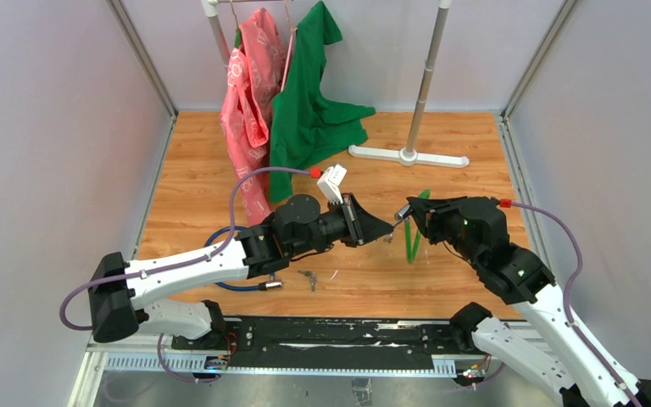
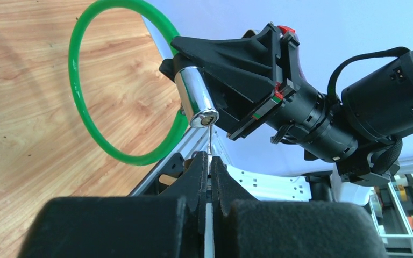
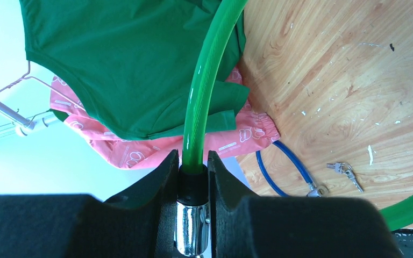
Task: Unlock with the key
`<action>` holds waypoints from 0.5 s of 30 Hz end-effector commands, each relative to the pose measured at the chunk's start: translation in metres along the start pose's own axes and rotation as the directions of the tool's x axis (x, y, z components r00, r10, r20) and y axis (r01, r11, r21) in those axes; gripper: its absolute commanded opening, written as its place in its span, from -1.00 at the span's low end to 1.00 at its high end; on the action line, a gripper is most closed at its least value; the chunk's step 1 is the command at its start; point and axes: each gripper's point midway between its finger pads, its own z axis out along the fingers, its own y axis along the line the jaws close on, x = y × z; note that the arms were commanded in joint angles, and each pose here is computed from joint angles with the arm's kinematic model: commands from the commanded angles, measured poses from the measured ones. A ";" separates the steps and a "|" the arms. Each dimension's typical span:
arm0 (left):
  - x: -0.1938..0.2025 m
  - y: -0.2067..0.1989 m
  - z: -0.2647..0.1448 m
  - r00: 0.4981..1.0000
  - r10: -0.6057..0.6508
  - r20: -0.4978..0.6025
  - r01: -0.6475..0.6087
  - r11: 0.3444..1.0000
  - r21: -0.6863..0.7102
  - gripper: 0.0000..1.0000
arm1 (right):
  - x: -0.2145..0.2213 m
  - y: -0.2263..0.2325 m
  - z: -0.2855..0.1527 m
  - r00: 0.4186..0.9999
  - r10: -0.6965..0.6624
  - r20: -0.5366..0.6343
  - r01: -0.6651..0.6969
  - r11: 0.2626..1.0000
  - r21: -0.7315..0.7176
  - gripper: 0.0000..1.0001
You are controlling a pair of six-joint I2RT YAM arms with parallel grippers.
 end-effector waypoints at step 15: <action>-0.009 0.004 -0.002 0.999 0.006 0.033 -0.006 1.000 0.000 -1.00 | 0.005 0.005 0.000 1.000 0.016 -0.024 -0.017 0.998 -0.053 -1.00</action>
